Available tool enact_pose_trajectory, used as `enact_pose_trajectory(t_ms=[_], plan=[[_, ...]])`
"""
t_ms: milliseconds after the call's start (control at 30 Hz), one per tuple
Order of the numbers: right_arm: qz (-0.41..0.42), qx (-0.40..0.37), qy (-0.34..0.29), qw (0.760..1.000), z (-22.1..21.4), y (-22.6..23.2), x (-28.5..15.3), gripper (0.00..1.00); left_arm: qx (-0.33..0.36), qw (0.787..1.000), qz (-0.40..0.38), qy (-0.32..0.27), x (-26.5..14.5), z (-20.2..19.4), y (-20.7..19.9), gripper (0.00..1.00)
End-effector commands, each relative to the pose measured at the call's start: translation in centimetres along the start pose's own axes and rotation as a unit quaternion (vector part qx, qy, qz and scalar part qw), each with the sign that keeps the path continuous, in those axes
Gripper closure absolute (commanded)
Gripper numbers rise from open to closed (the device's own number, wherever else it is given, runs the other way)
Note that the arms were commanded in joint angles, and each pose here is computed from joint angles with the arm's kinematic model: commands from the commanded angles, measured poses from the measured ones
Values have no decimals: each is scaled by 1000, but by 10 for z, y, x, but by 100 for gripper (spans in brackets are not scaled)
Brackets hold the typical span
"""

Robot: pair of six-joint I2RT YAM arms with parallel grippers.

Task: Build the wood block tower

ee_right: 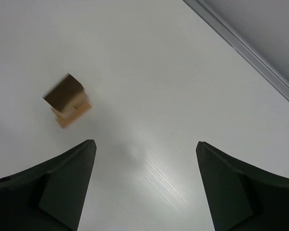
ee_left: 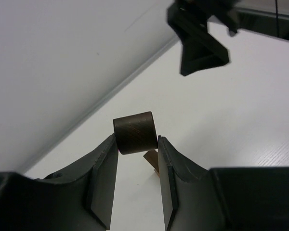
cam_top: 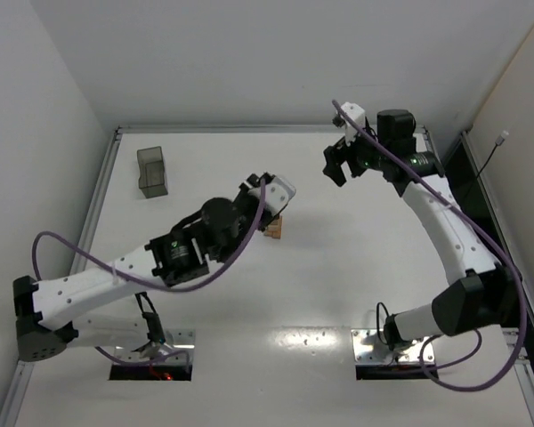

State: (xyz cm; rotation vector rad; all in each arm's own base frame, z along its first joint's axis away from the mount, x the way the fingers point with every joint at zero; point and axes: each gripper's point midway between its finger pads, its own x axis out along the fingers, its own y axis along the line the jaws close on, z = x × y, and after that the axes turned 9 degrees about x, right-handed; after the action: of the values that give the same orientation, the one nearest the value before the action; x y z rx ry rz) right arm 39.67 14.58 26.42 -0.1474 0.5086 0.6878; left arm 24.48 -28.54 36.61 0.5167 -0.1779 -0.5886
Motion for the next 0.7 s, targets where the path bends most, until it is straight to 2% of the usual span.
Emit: enact_pose_trajectory(t_ms=[0, 33, 67, 100, 200, 233, 300, 333, 367, 433, 467, 667], plan=[[-138, -51, 42, 988, -26, -41, -37, 17, -111, 986, -28, 118, 19, -23, -17, 100], [-138, -52, 42, 988, -28, -40, -40, 15, -116, 979, -34, 166, 23, -43, -17, 100], [-147, -41, 32, 988, -27, -40, -49, 12, -152, 970, -38, 187, 31, -47, -21, 100], [-150, -37, 37, 987, -34, -41, -52, 7, -160, 961, -48, 220, 44, -63, -33, 100], [-179, 1, 41, 983, -48, -51, -63, 5, -222, 936, -57, 268, 63, -73, -29, 100], [-187, 6, 44, 981, -49, -51, -67, 5, -242, 926, -81, 277, 74, -74, -38, 100], [-195, 20, 59, 979, -56, -54, -74, 5, -280, 911, -67, 294, 84, -88, -24, 100], [-201, 24, 61, 978, -56, -58, -79, 5, -296, 908, -76, 286, 91, -82, -21, 100], [-202, 30, 71, 976, -60, -60, -80, 5, -305, 900, -71, 303, 98, -97, -18, 100], [-210, 39, 76, 974, -63, -63, -83, 5, -320, 896, -75, 301, 110, -97, -14, 100], [-214, 41, 76, 973, -62, -65, -87, 5, -322, 886, -71, 325, 114, -120, -13, 100], [-194, 50, 76, 977, -62, -62, -85, 5, -389, 843, -88, 361, 121, -160, -10, 100]])
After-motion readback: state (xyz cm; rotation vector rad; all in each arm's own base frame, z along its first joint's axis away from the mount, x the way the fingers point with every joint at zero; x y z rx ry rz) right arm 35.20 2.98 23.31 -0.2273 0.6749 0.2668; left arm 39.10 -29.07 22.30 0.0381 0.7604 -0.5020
